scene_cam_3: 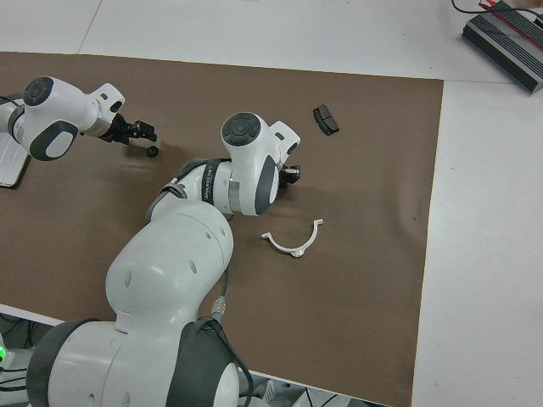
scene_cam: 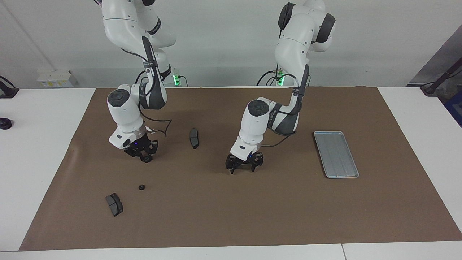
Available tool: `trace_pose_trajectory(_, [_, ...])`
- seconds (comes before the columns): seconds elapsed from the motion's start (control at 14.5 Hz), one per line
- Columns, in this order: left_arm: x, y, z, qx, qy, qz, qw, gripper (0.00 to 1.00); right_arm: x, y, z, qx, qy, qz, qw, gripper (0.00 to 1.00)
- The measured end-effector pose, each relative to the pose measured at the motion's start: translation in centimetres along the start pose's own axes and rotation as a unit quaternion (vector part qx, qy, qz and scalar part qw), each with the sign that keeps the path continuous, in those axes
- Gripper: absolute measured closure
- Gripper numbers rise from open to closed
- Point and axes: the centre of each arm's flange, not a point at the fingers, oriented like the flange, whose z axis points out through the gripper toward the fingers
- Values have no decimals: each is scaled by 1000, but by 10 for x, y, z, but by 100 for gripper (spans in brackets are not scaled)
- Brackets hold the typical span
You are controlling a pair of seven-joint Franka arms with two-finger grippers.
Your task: Pick bearing gear from pile to tray
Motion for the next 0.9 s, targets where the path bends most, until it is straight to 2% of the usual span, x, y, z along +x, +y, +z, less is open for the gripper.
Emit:
trace_pose_trajectory(0.21, [-10, 13, -1, -2, -1, 13, 1000, 0, 11, -3, -17, 1, 2, 26, 1000, 65])
trace_pose_trajectory(0.48, [-20, 31, -5, 17, -5, 45, 999, 0, 29, -9, -63, 4, 1, 49, 999, 65])
trace_pose_trajectory(0.9, [-21, 40, 3, 37, 2, 99, 994, 2, 40, -22, -79, 8, 5, 75, 997, 65])
